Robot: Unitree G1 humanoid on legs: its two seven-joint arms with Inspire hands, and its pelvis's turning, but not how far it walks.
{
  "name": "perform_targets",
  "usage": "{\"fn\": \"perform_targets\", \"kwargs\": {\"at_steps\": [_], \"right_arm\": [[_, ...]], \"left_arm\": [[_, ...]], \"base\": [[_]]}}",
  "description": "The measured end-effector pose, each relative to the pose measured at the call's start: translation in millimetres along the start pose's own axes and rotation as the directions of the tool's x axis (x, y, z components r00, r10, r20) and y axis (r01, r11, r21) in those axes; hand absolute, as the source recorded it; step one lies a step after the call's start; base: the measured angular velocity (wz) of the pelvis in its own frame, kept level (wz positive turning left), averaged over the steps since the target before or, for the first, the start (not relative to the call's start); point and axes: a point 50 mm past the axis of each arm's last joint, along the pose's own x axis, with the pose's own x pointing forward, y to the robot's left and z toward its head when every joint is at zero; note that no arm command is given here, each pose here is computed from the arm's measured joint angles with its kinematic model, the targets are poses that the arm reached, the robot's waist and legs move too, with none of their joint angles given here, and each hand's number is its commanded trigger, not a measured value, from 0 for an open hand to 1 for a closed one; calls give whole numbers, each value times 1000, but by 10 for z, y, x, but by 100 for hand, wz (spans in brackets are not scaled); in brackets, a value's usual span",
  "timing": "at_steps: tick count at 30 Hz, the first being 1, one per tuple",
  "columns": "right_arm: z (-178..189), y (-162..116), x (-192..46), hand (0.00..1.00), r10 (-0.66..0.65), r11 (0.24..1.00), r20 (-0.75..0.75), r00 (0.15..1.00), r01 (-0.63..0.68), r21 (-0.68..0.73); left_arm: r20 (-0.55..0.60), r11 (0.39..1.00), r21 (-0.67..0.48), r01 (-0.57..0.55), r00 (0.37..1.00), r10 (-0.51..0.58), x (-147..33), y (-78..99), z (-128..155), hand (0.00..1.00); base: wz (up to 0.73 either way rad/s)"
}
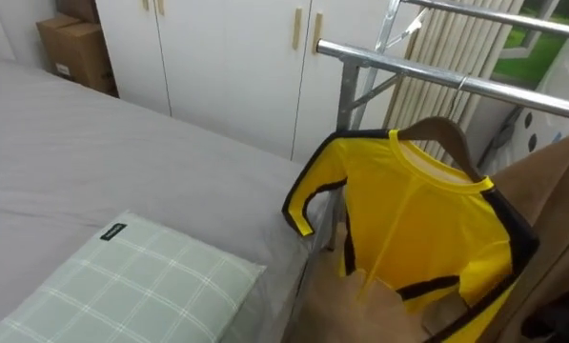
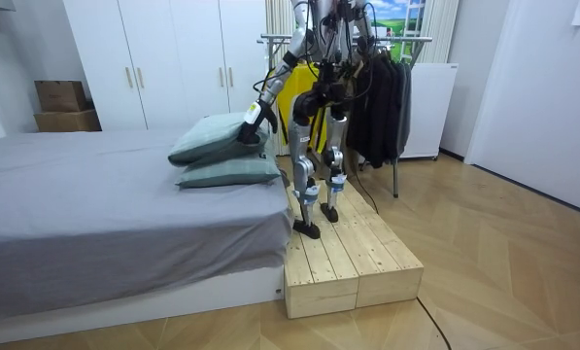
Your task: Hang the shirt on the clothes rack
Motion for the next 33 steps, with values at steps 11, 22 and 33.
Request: {"fn": "perform_targets", "kwargs": {"at_steps": [11, 22, 33], "right_arm": [[-402, 364, -251, 0, -7, 992, -116, 993, 21, 123], [-1091, 1251, -729, 0, 284, 939, -394, 874, -171, 299], [-1398, 1422, -1012, 0, 331, 912, -514, 791, -130, 388]], "left_arm": [[-32, 1000, -19, 0, 999, 0, 25, -90, -23, 0], [-59, 999, -52, 6, 998, -9, 53, -331, -4, 0], [-118, 997, -60, 38, 992, -45, 87, -521, -49, 0]], "base": [[-4], [-5], [-4]]}}
